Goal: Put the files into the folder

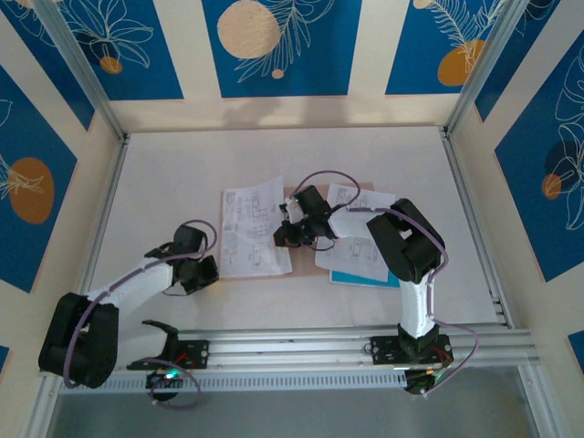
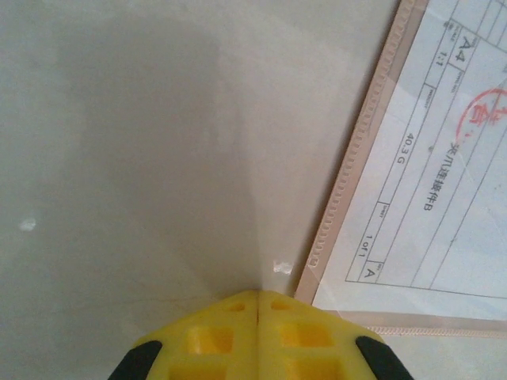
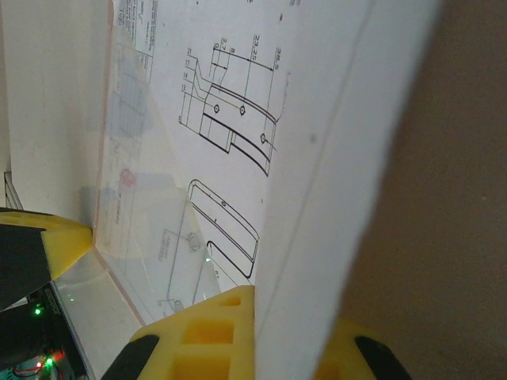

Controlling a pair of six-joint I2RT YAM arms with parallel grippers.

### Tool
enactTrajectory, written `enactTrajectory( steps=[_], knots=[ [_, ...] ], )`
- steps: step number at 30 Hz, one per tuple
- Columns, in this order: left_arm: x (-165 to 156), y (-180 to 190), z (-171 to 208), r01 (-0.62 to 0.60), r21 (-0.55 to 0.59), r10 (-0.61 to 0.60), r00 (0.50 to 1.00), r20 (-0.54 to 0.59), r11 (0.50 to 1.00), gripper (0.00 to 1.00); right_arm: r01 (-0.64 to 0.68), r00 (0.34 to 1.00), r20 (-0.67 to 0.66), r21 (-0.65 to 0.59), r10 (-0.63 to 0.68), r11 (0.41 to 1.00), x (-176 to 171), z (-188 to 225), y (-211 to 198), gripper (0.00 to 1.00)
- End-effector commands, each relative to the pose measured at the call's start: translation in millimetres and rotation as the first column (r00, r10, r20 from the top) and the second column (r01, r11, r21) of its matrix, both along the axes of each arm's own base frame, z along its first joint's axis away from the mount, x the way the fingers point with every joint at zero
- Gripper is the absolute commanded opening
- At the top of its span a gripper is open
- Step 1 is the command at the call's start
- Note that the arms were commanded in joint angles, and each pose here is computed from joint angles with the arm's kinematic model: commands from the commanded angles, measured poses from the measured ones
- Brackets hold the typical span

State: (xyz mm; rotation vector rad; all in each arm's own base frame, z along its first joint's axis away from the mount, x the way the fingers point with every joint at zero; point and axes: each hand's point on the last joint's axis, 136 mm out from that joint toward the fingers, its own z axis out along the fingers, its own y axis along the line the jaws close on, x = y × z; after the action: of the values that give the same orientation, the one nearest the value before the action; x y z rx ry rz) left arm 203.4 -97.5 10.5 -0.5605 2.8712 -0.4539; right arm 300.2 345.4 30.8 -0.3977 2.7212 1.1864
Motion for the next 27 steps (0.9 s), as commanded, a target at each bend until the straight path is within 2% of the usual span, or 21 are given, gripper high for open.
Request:
enactTrajectory(
  steps=[1, 27],
  knots=[
    [1, -6, -10, 0.027, -0.029, -0.027, 1.0, -0.003, 0.999, 0.0, -0.031, 0.999, -0.043, 0.012, 0.031, 0.999, -9, -7, 5, 0.0],
    [4, -7, -9, 0.031, -0.032, -0.031, 1.0, 0.002, 0.999, 0.0, -0.042, 0.996, -0.087, -0.046, 0.038, 0.998, -30, -17, 8, 0.0]
  ],
)
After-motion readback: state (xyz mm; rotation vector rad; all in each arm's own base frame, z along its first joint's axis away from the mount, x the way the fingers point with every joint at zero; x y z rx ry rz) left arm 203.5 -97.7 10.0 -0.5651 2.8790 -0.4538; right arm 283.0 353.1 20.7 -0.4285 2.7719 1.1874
